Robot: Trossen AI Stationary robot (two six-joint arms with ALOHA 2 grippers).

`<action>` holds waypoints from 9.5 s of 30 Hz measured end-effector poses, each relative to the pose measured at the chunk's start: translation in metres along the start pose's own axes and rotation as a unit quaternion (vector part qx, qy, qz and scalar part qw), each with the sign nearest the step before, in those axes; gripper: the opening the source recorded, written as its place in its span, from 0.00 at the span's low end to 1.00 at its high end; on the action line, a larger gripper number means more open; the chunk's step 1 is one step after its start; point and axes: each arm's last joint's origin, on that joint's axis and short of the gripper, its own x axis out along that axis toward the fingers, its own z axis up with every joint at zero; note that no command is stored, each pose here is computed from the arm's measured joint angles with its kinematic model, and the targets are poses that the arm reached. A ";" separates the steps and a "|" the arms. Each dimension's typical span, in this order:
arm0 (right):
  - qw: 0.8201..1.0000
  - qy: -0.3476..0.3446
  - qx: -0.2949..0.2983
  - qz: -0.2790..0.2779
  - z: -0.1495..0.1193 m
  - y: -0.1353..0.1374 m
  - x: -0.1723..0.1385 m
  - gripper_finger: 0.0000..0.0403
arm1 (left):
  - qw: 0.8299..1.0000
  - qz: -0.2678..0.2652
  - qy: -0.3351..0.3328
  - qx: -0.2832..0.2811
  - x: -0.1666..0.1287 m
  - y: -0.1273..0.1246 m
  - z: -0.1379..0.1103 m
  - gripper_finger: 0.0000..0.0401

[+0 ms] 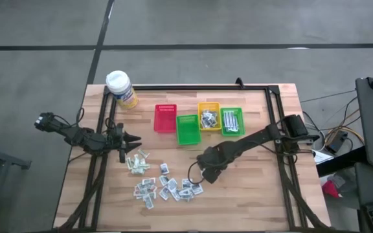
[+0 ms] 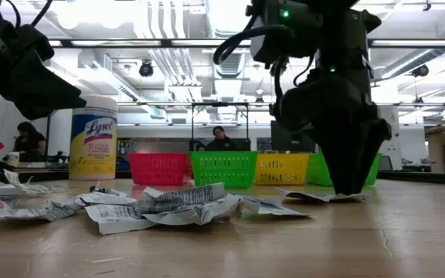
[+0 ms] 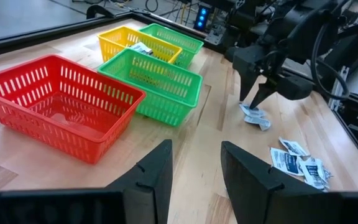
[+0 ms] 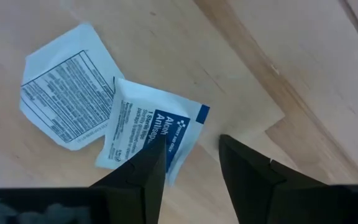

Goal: Pick & Place First Aid Supplies
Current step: Put the alcohol pad into the yellow basket

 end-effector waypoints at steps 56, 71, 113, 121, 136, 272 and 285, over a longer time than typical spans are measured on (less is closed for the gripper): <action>0.911 -0.293 -0.107 0.269 0.005 -0.039 -0.182 0.02 | 1.000 -0.001 -0.001 -0.001 0.000 0.000 0.000 0.33; 0.869 -0.481 -0.044 0.107 0.055 -0.090 -0.205 0.02 | 1.000 0.001 -0.006 -0.005 0.000 0.000 0.001 0.33; 0.874 -0.347 0.314 0.128 0.084 -0.177 -0.164 0.02 | 0.997 0.061 -0.039 -0.019 0.000 0.003 0.003 0.33; 0.869 -0.311 0.344 0.173 0.083 -0.175 -0.163 0.02 | 0.997 0.061 -0.040 -0.019 0.000 0.003 0.003 0.33; 0.895 -0.210 0.368 0.141 0.104 -0.168 -0.125 0.02 | 0.997 0.061 -0.040 -0.019 0.000 0.003 0.003 0.33; 0.965 -0.022 -0.260 0.030 0.016 0.016 -0.094 0.37 | 0.997 0.060 -0.040 -0.027 0.000 0.003 0.003 0.33; 0.916 -0.051 -0.395 0.045 0.015 0.013 -0.058 0.36 | 0.996 0.059 -0.042 -0.049 0.000 0.003 0.003 0.33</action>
